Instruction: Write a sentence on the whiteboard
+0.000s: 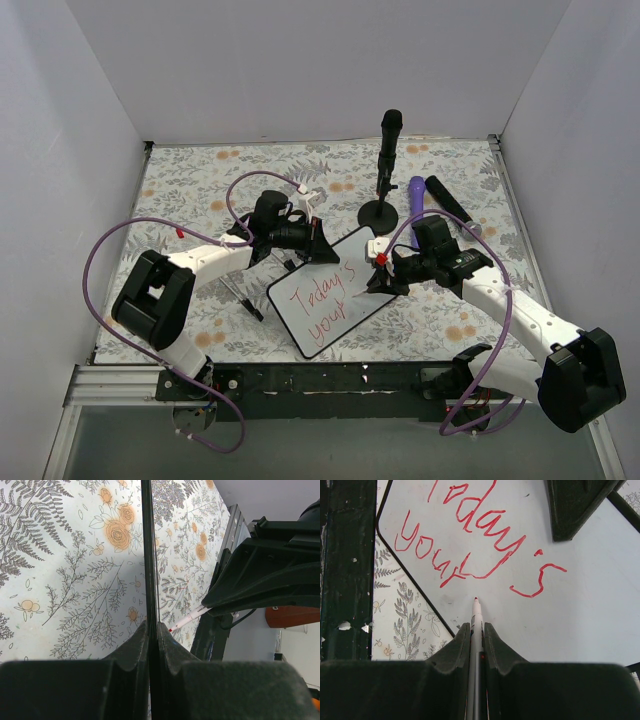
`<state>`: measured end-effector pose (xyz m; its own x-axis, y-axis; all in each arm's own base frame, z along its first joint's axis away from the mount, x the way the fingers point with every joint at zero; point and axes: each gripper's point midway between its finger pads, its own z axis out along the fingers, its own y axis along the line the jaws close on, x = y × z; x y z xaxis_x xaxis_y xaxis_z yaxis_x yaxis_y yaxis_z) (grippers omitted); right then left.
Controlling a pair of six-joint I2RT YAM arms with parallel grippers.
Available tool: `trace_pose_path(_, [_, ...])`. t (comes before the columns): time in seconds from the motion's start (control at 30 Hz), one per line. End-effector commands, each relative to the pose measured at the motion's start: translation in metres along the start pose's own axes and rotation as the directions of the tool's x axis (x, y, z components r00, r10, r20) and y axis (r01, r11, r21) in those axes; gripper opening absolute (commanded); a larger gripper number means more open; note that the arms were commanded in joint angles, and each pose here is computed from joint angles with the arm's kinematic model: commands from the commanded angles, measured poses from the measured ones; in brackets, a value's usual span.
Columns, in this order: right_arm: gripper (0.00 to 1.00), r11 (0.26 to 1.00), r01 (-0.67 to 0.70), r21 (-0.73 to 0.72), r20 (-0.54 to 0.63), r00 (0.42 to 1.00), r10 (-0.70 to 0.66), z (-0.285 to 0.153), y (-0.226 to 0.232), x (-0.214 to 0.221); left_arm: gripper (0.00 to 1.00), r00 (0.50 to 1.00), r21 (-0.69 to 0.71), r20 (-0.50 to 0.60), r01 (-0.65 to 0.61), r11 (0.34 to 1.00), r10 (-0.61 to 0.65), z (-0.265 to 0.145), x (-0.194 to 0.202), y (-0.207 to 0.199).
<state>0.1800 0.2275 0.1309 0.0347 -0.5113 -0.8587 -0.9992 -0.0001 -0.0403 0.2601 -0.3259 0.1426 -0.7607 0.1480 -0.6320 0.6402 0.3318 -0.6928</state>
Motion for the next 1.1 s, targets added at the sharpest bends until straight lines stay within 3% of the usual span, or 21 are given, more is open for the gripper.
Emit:
trace_pose_path(0.0, [0.01, 1.0, 0.028, 0.007, 0.034, 0.999, -0.029, -0.0009, -0.0009, -0.0064, 0.0, 0.986, 0.015, 0.061, -0.156, 0.988, 0.155, -0.0076, -0.015, -0.0122])
trace_pose_path(1.07, [0.01, 0.999, 0.05, -0.006, 0.042, 0.998, -0.05, -0.0016, 0.0019, -0.0071, 0.0, 0.986, 0.013, 0.06, -0.155, 0.988, 0.154, -0.0081, -0.0145, -0.0124])
